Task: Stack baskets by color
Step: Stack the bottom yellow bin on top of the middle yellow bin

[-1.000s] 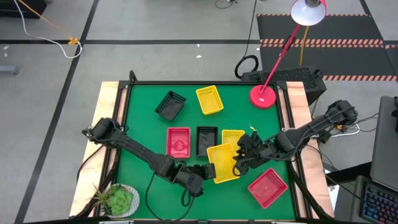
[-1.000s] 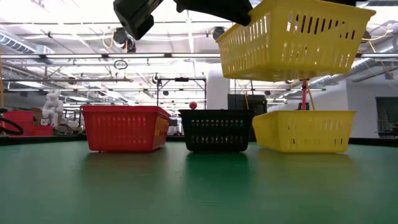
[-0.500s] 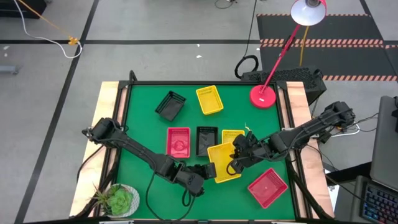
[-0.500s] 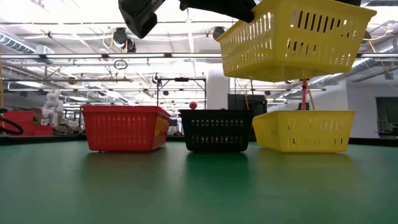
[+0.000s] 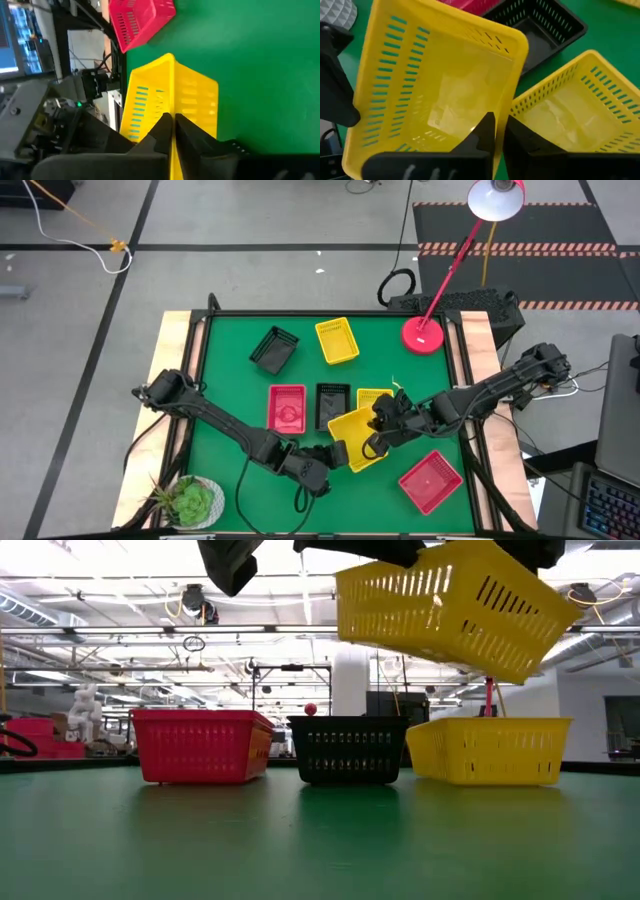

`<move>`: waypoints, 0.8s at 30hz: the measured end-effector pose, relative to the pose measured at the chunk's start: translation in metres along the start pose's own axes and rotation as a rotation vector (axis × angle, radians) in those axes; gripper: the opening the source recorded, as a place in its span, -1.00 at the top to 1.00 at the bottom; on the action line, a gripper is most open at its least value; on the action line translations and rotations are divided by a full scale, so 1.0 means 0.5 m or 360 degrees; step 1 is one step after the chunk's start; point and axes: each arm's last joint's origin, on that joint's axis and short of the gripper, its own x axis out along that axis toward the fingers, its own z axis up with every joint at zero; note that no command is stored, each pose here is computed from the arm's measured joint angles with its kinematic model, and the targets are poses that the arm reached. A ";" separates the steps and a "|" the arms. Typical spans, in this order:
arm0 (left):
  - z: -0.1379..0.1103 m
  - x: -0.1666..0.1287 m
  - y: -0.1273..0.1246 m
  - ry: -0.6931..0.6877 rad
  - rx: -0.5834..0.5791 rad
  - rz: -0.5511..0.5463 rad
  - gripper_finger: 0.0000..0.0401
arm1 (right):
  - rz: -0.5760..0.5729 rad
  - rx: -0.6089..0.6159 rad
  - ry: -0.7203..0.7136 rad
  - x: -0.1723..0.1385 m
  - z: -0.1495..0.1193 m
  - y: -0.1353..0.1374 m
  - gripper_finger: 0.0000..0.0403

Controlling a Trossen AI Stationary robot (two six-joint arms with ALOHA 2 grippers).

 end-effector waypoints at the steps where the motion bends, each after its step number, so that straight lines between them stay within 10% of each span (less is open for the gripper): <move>1: 0.000 0.000 0.000 0.0001 -0.0040 0.0001 0.85 | -0.0007 -0.0010 -0.0009 0.000 0.000 0.000 0.95; 12: 0.009 -0.018 -0.003 0.0154 -0.0493 0.0096 0.18 | -0.0039 -0.0044 -0.0011 -0.004 0.009 -0.013 0.96; 24: -0.010 -0.171 0.021 0.0192 -0.1089 0.0053 0.25 | 0.0285 -0.0086 -0.0121 -0.064 0.037 -0.014 0.96</move>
